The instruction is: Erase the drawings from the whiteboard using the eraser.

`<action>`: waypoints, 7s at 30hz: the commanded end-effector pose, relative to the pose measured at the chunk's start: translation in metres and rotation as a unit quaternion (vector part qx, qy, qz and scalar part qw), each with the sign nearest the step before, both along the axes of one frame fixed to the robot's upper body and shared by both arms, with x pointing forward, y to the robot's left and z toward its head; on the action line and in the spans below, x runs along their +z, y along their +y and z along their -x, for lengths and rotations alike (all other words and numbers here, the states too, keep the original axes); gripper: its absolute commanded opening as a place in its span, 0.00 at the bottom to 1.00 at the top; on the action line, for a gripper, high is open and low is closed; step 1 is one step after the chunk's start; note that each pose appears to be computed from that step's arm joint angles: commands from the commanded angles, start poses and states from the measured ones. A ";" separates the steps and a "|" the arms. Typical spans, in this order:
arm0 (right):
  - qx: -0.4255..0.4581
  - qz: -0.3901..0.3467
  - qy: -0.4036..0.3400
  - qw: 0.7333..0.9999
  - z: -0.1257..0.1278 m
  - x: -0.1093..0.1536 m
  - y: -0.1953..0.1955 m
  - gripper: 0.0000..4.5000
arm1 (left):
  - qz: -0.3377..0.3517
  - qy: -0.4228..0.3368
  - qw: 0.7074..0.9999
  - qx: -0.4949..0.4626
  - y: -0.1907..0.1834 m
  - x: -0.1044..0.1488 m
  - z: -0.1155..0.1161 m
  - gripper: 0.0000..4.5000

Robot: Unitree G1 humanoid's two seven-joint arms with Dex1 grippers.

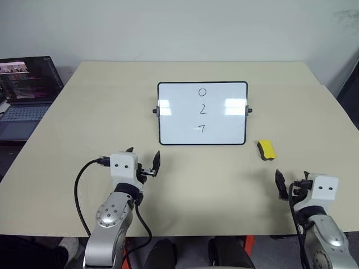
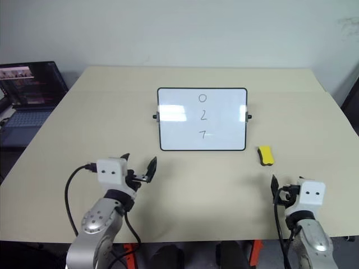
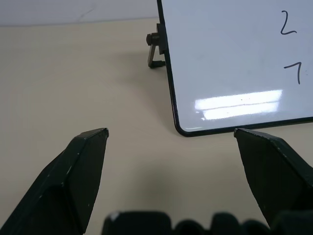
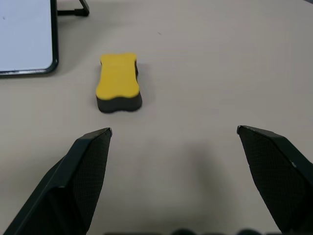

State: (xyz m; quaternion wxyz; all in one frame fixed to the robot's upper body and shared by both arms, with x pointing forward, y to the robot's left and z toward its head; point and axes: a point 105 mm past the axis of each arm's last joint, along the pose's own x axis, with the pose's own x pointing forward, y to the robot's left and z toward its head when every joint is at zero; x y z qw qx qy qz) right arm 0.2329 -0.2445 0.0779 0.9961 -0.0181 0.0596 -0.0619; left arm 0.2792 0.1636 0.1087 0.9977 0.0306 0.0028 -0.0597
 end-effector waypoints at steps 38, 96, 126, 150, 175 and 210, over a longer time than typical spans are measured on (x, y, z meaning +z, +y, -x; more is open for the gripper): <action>0.019 -0.024 -0.082 0.996 -0.034 0.061 0.020 1.00 | -0.028 -0.070 0.993 -0.090 0.023 0.065 -0.043 1.00; 0.025 -0.052 0.088 0.994 -0.110 0.022 0.025 1.00 | -0.067 0.085 0.847 -0.521 -0.047 0.070 0.014 1.00; 0.000 -0.071 0.072 0.995 -0.117 0.030 0.024 0.32 | -0.085 0.077 0.852 -0.510 -0.045 0.069 0.007 1.00; 0.004 -0.064 0.073 0.995 -0.120 0.030 0.026 0.67 | -0.088 0.075 0.853 -0.508 -0.045 0.071 0.006 1.00; -0.003 -0.070 0.069 0.995 -0.123 0.033 0.025 0.24 | -0.094 0.071 0.857 -0.501 -0.041 0.073 0.002 1.00; -0.002 -0.084 0.063 0.995 -0.122 0.037 0.030 0.95 | -0.096 0.071 0.856 -0.504 -0.042 0.072 0.004 1.00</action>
